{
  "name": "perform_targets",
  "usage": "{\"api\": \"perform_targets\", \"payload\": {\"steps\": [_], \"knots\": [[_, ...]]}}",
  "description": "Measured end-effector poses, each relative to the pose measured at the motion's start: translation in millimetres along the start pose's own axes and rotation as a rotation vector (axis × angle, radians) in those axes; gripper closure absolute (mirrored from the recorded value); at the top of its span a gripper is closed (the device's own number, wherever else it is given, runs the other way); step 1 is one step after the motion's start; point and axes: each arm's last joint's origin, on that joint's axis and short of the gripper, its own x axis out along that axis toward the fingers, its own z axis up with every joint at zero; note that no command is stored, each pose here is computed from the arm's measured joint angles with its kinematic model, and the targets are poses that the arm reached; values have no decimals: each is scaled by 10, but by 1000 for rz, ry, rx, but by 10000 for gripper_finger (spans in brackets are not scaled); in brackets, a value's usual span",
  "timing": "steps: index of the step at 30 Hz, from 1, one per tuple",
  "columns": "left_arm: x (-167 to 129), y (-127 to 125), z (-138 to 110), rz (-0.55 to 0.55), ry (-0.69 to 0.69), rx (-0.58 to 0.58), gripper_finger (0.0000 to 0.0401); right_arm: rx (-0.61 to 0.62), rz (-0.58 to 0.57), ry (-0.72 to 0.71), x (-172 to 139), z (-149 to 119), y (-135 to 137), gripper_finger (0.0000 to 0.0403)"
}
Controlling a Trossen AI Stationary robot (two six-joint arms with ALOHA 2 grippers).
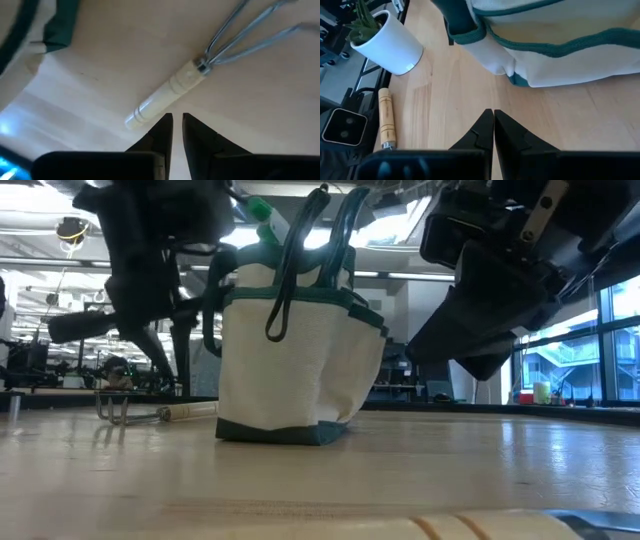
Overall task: Pick & Place Garden tools in Gardening bag
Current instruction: Put the brown hand rake into the side pocket of the green gardening bag
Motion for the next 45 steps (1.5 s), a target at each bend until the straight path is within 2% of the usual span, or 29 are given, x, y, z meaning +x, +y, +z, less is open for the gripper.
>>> {"api": "perform_targets", "payload": {"steps": [3,7,18,21,24,27,31,41,45], "knots": [[47,2,4,22,88,21,375,1,0,0,0,0,1,386],[44,17,12,69,137,-33,385,1,7,4,-6,-18,24,386],[9,171,145,230,10,-139,385,0,10,5,-9,-27,35,386],[7,179,147,239,6,-174,384,0,10,5,-9,-27,35,386],[10,155,142,221,20,-159,386,1,10,5,-9,-27,35,387],[14,107,131,178,43,-95,384,2,10,5,-9,-27,35,387],[20,63,118,125,38,-63,371,2,4,0,-9,-25,33,387],[61,33,124,80,42,-4,299,3,2,-1,-9,-25,33,387],[158,0,159,33,65,77,272,3,2,-1,-9,-25,33,387]]}}
